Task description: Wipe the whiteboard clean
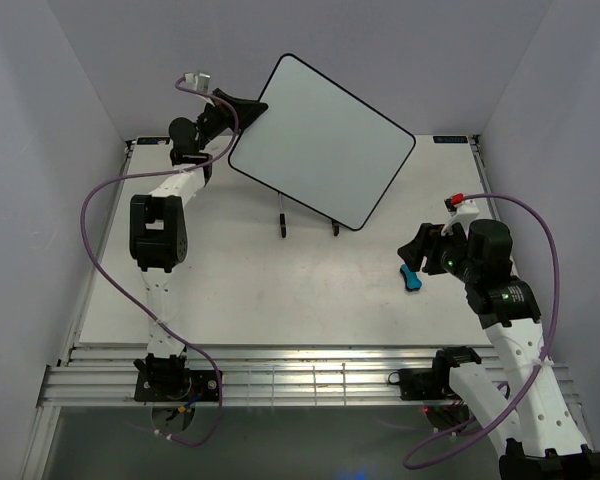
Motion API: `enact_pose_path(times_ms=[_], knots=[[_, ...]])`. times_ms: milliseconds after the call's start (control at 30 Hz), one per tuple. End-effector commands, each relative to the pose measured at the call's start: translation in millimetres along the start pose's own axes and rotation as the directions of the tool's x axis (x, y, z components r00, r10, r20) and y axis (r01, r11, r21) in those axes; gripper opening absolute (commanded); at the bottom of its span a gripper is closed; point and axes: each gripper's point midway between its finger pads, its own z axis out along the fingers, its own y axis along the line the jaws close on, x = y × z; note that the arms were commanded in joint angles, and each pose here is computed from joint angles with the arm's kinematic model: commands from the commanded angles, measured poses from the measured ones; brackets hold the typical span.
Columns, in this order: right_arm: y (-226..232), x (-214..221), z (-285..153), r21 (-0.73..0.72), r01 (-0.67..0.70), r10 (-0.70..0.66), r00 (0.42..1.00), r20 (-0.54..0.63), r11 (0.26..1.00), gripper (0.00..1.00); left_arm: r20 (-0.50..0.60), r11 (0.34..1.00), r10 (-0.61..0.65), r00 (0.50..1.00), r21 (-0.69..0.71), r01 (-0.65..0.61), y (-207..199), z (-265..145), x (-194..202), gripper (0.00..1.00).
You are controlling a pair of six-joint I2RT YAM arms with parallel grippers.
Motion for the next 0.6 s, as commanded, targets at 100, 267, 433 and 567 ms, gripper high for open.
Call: enact_pose_path(times_ms=[100,267,433,567], knots=[[8,-18,-8,-0.032,0.047,-0.044,0.996,0.076,0.998,0.62,0.008,0.979,0.173,0.985,0.109,-0.173,-14,-1,-3,0.0],[9,-19,-8,-0.034,0.051,-0.048,0.995,0.083,0.998,0.62,0.051,0.971,0.202,0.978,0.12,-0.206,-13,-22,5,0.0],[13,-20,-8,-0.06,0.055,-0.049,0.995,0.087,0.997,0.62,0.051,0.972,0.198,0.979,0.12,-0.202,1,-47,15,0.0],[17,-26,-11,-0.073,0.058,-0.05,0.993,0.108,0.996,0.62,0.041,0.968,0.218,0.975,0.115,-0.221,7,-51,22,0.0]])
